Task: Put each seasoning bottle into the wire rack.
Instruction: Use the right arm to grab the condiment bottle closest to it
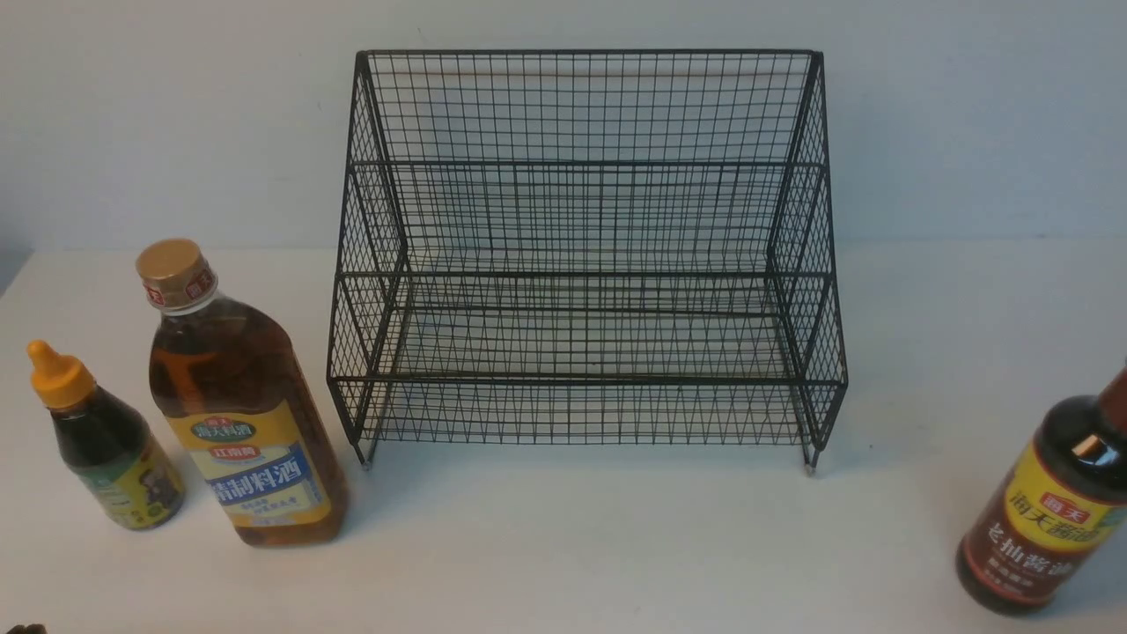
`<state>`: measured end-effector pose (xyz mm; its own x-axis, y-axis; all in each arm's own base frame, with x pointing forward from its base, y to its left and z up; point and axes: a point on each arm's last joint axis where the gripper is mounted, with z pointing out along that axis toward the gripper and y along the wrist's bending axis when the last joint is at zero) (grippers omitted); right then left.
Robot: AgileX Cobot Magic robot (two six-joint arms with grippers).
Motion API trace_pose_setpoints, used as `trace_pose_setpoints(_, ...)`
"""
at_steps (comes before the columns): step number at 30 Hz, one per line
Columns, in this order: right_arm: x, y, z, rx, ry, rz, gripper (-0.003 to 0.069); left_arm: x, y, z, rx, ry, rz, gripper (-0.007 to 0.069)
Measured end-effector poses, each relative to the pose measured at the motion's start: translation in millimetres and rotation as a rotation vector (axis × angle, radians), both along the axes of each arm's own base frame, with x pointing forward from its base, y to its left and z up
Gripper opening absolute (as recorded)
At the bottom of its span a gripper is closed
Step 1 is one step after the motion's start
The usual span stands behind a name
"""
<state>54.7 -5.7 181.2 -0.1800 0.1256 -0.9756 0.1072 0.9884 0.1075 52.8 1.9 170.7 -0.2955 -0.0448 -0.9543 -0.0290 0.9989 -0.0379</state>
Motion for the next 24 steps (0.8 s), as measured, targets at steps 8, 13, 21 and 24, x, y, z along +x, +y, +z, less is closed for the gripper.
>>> trace_pose_setpoints(8,0.0,0.0,0.0,0.000,0.000,0.000,-0.0015,0.0,0.0,0.0,0.000,0.000,0.000,-0.0005)
trace_pose_setpoints(13,0.0,0.1,0.0,0.009,-0.001,-0.001,-0.0015,0.0,0.0,0.0,0.000,0.000,0.000,-0.0005)
trace_pose_setpoints(21,1.3,12.5,5.4,0.905,-0.077,-0.015,-0.0015,0.0,0.0,0.0,0.000,0.000,0.000,-0.0005)
trace_pose_setpoints(24,1.4,13.7,7.2,0.995,-0.089,-0.010,-0.0015,0.0,0.0,0.0,0.000,0.000,0.000,-0.0005)
